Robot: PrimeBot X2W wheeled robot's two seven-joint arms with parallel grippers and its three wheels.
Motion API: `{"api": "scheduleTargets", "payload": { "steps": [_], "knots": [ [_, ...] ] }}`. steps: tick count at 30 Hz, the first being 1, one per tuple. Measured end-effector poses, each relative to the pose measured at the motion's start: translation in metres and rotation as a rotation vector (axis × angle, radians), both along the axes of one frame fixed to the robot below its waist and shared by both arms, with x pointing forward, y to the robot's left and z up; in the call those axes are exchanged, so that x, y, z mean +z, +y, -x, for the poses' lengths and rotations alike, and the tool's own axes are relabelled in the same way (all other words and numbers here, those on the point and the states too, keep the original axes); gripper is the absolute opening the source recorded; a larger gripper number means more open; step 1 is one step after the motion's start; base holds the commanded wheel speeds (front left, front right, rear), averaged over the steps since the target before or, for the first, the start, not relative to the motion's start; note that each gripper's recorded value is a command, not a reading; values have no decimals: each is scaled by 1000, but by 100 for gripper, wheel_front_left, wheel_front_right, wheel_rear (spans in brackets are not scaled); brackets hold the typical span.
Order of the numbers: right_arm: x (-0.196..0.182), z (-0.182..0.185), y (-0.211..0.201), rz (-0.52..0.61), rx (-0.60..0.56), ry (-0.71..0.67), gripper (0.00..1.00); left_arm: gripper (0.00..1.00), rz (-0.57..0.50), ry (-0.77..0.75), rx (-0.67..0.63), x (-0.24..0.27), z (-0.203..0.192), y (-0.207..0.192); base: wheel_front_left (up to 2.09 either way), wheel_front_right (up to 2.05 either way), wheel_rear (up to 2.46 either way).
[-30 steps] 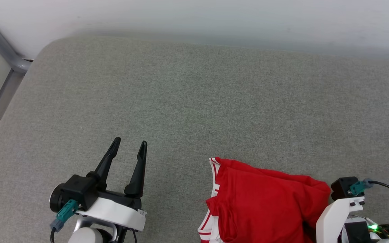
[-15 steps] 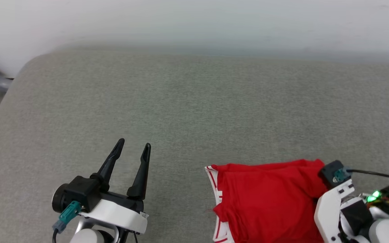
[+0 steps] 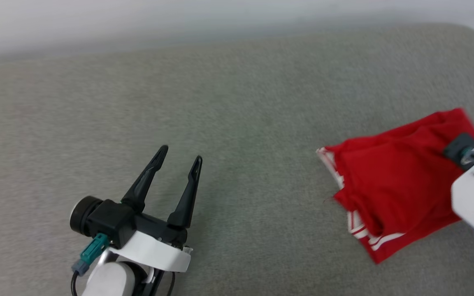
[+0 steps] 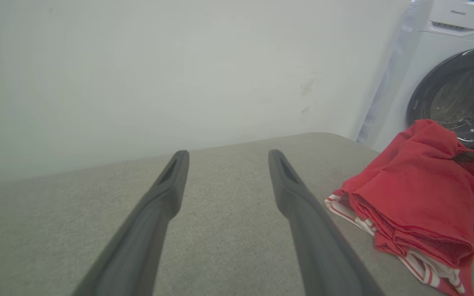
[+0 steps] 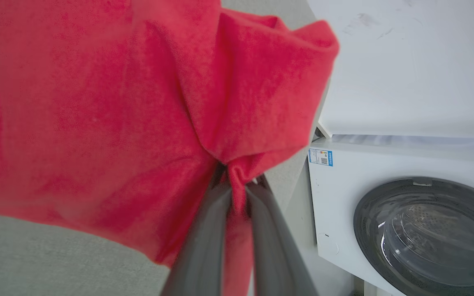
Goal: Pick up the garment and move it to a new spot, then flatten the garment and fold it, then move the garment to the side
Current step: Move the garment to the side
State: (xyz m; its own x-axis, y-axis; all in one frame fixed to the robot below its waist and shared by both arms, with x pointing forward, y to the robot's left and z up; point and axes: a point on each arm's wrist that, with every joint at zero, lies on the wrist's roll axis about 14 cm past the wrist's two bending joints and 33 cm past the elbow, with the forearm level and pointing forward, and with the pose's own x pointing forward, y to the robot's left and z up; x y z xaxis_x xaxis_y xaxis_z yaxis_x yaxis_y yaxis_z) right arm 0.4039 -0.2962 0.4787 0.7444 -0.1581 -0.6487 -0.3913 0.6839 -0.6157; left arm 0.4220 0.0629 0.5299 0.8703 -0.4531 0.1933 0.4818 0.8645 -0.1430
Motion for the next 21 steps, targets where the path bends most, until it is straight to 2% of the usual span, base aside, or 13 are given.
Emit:
{"api": "scheduleTargets", "payload": {
  "steps": [5,13,16,21],
  "knots": [
    [-9,1,-61,80,-119,41,0,100,-19,-7,-109,-11,-18,-32,0,0,0],
    [-25,24,-161,192,-364,110,0,100,-31,-17,-235,-25,-48,-65,0,0,0],
    [-29,34,-189,236,-432,121,0,100,-72,-25,-274,-34,-54,-73,0,0,0],
    [-36,40,-221,247,-533,97,0,100,-55,-13,-295,-42,-62,-78,0,0,0]
  ]
}}
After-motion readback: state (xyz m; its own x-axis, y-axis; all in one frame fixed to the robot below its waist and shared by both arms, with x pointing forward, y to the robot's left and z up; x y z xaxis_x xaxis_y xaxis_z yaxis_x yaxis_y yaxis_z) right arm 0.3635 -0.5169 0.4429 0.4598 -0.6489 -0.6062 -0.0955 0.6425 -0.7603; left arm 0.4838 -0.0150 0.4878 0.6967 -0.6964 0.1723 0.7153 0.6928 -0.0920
